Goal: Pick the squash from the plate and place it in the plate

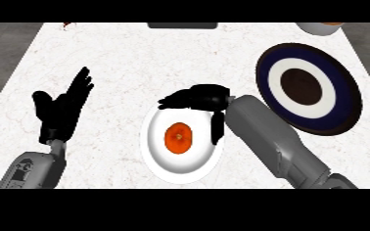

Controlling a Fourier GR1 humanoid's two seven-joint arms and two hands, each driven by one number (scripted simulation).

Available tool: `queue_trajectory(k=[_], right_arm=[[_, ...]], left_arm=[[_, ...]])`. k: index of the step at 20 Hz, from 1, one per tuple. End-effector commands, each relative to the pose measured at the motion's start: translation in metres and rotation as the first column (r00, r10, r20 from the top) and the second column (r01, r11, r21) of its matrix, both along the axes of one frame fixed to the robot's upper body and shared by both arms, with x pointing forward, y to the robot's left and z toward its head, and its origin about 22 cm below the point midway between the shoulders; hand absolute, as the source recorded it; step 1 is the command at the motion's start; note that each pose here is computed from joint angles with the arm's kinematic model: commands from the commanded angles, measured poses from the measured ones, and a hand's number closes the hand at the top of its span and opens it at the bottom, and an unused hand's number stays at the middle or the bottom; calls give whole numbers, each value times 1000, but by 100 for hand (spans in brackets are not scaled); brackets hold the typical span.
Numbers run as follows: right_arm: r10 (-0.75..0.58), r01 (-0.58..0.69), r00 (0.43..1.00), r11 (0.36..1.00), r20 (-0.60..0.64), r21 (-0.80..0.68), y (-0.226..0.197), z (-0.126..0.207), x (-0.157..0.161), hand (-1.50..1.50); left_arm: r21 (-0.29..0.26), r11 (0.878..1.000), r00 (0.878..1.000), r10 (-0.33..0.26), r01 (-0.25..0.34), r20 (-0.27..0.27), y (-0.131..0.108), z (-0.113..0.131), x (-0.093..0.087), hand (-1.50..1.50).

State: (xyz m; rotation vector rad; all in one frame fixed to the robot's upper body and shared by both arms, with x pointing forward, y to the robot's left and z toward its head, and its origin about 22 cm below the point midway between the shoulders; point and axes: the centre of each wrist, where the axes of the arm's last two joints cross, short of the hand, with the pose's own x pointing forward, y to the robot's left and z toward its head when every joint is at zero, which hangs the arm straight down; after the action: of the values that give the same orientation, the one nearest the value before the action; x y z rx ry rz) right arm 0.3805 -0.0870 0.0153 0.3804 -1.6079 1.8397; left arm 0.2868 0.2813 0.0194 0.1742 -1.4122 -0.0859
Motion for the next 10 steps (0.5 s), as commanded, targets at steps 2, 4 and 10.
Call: queue_trajectory(k=[2,4,10], right_arm=[[24,-20,999,995,42,-94,23,26,11,-150],[39,-35,999,995,36,-99,28,12,-3,-150],[51,-44,998,987,39,-154,35,-16,-30,-150]], left_arm=[[13,1000,1000,-5,5,0,-1,5,-2,0],[-1,1000,1000,-2,2,4,-4,-20,-7,0],[9,1000,1000,0,0,1,-13,5,9,0]])
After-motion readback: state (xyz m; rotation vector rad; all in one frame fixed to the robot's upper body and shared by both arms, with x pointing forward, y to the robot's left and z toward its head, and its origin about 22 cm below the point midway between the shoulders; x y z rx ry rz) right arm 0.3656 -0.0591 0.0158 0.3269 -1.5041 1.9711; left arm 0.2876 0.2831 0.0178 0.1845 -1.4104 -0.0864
